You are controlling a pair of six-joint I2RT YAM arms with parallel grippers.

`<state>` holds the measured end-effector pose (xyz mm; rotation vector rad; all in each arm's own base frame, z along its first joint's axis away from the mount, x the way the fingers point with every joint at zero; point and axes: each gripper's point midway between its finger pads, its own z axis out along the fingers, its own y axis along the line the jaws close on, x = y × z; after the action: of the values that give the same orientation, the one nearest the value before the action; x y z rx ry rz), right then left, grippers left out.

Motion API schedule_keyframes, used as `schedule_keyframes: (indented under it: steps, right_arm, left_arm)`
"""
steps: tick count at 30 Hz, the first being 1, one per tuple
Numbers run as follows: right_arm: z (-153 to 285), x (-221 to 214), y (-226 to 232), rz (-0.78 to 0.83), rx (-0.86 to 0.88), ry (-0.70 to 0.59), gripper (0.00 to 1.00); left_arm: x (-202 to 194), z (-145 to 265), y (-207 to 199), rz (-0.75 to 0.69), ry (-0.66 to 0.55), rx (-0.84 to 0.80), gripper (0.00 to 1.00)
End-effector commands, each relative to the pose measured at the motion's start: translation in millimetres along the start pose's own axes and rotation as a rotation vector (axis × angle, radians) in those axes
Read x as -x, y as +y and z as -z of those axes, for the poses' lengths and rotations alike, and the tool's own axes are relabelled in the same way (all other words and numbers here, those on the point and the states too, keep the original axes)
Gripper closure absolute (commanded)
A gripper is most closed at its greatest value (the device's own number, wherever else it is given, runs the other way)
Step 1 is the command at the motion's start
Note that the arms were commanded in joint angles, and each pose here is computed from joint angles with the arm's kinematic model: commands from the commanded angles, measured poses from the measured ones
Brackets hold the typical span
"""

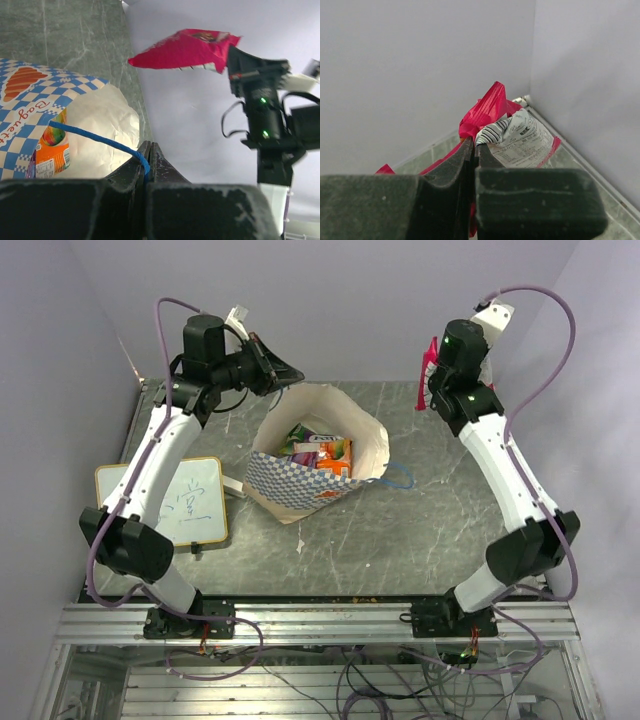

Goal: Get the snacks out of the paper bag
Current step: Place the snack at the center of the board.

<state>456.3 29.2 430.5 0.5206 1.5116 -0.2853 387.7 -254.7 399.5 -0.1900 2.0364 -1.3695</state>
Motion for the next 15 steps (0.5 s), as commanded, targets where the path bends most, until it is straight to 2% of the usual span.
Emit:
schedule_keyframes:
  steps: [1, 6, 10, 12, 15]
  right_arm:
    - [-39.4, -20.6, 5.2, -0.155, 0.007, 0.006, 1.0]
    - [-91.3, -76.6, 22.7, -0.256, -0.018, 0.103, 1.0]
    - [-125.3, -95.4, 41.4, -0.383, -0.04, 0.13, 1.0]
    - [-136.4, -97.4, 42.2, -0.468, -0.06, 0.132, 1.0]
    - [-149.6, -132.7, 28.8, -0.524, -0.111, 0.143, 1.0]
  left_arm:
    - [8.9, 5.9, -24.5, -0.044, -0.006, -0.083, 0.93]
    - [12.3, 3.4, -30.9, -0.057, 0.008, -0.094, 0.93]
    - [13.0, 4.0, -33.0, -0.067, 0.021, -0.084, 0.93]
    - [12.3, 4.9, -33.9, -0.069, 0.027, -0.084, 0.93]
    - [9.5, 5.6, -32.9, -0.072, 0.041, -0.082, 0.93]
